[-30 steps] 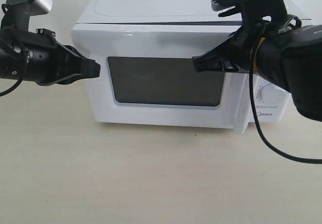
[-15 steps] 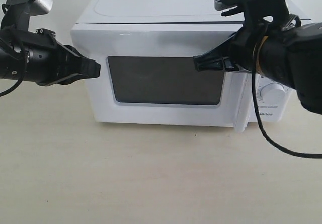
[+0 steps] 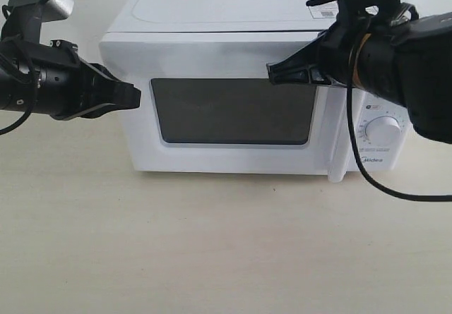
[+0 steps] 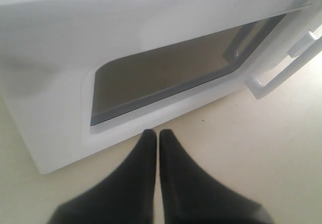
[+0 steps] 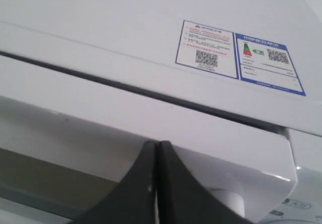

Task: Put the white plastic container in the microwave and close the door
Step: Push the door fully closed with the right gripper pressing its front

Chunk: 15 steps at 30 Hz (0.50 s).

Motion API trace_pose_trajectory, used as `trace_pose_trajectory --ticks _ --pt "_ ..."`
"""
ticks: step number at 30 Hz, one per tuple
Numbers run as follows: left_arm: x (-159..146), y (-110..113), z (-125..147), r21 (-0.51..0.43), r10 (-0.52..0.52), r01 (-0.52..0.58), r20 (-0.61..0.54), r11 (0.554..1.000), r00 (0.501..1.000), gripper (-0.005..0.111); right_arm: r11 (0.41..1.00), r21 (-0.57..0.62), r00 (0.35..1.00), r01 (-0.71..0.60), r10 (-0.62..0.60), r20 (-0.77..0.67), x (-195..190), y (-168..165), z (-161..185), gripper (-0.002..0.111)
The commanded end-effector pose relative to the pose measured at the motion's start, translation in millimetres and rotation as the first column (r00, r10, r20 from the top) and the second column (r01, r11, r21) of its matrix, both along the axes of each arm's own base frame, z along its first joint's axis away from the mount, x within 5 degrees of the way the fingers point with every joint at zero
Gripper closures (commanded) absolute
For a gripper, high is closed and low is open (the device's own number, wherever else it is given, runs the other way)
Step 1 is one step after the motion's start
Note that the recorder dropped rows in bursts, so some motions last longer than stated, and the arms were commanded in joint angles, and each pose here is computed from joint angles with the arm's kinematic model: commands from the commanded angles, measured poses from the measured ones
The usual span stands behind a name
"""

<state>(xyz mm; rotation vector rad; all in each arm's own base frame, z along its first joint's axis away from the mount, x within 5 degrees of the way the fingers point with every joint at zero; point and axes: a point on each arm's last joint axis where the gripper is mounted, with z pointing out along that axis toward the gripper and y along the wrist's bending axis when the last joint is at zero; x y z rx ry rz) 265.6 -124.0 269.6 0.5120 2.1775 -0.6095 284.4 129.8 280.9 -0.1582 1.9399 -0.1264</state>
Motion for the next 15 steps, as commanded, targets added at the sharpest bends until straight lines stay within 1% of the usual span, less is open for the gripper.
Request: trace_pose_trajectory --ticks 1,6,15 --pt "-1.3 0.3 1.8 -0.013 0.005 -0.005 0.003 1.0 1.0 0.102 0.999 -0.024 0.999 0.03 -0.03 0.024 4.0 -5.2 3.7 0.109" --pt "-1.6 0.1 1.7 -0.013 0.001 -0.001 0.0 1.0 1.0 0.102 0.999 -0.036 0.999 0.031 -0.031 0.007 6.8 -3.6 -2.7 0.109" --pt "-1.6 0.1 1.7 -0.013 0.001 -0.001 0.0 1.0 1.0 0.102 0.998 -0.039 0.999 0.04 -0.039 0.01 6.9 -4.4 -2.5 0.109"
